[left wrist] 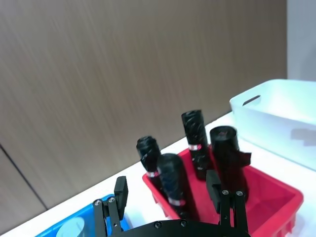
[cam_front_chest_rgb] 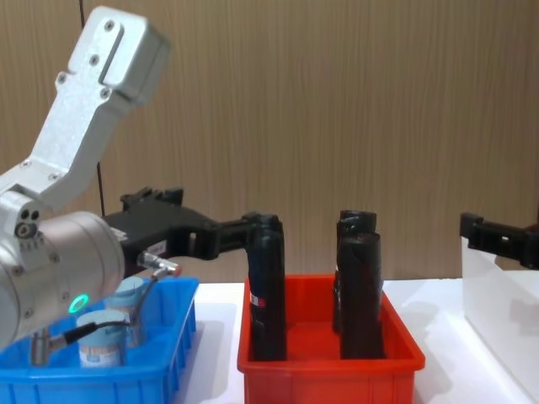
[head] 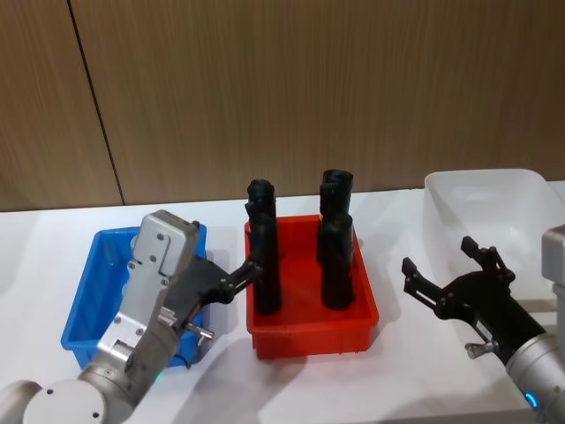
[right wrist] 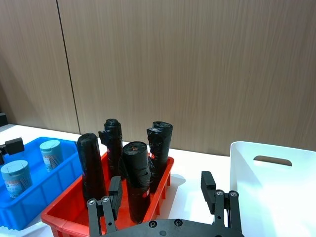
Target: Pick the cotton swabs from the blue box and place them into the white box.
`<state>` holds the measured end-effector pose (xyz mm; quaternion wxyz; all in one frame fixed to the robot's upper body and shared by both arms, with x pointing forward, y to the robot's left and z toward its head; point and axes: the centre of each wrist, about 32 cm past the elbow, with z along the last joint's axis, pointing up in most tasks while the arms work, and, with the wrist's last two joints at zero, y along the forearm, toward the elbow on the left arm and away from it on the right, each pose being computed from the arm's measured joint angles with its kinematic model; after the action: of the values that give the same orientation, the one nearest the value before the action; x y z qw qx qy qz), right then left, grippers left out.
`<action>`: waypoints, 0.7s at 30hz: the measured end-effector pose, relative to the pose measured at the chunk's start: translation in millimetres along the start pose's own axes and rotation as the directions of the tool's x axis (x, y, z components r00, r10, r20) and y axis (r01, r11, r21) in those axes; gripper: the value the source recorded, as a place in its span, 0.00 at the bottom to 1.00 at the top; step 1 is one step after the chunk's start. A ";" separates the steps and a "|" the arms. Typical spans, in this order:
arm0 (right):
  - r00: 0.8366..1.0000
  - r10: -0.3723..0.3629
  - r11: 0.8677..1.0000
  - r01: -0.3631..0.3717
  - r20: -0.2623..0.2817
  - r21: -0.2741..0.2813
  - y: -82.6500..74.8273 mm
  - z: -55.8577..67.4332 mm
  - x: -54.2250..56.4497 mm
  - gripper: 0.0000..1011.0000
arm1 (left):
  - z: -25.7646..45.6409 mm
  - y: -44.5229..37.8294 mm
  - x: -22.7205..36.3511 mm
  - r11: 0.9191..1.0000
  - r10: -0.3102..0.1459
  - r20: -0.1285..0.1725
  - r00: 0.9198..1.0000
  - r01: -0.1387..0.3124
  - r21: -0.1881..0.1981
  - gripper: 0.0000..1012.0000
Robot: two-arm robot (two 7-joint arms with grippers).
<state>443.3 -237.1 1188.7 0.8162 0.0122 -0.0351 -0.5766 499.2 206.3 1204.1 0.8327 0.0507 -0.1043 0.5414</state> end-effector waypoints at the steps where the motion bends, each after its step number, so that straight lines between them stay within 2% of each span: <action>1: 1.000 0.000 1.000 0.000 0.000 0.000 0.0 0.0 0.0 0.99 | -0.2 -0.2 0.7 1.000 0.002 -0.001 1.000 -0.002 0.005 0.99; 6: 1.000 0.000 1.000 0.000 0.000 0.000 0.0 0.0 0.0 0.99 | -2.5 -1.7 9.7 0.999 0.022 -0.006 1.000 -0.022 0.046 0.99; 10: 1.000 0.000 1.000 0.000 0.000 0.000 0.0 0.0 0.0 0.99 | -4.8 -1.7 18.3 0.995 0.046 -0.010 0.999 -0.045 0.087 0.99; 13: 1.000 0.000 1.000 0.000 0.000 0.000 0.0 0.0 0.0 0.99 | -6.2 -1.1 22.7 0.992 0.062 -0.015 0.998 -0.060 0.108 0.99; 16: 1.000 0.000 1.000 0.000 0.000 0.000 0.0 0.0 0.0 0.99 | -8.4 0.4 30.0 0.987 0.088 -0.032 0.996 -0.083 0.138 0.99; 21: 1.000 0.000 1.000 0.000 0.000 0.000 0.0 0.0 0.0 0.99 | -11.8 2.6 37.3 0.980 0.114 -0.057 0.992 -0.103 0.172 0.99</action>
<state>443.3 -237.1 1188.7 0.8162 0.0122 -0.0351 -0.5766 512.9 242.9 1201.1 0.7977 0.0973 -0.0326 0.5942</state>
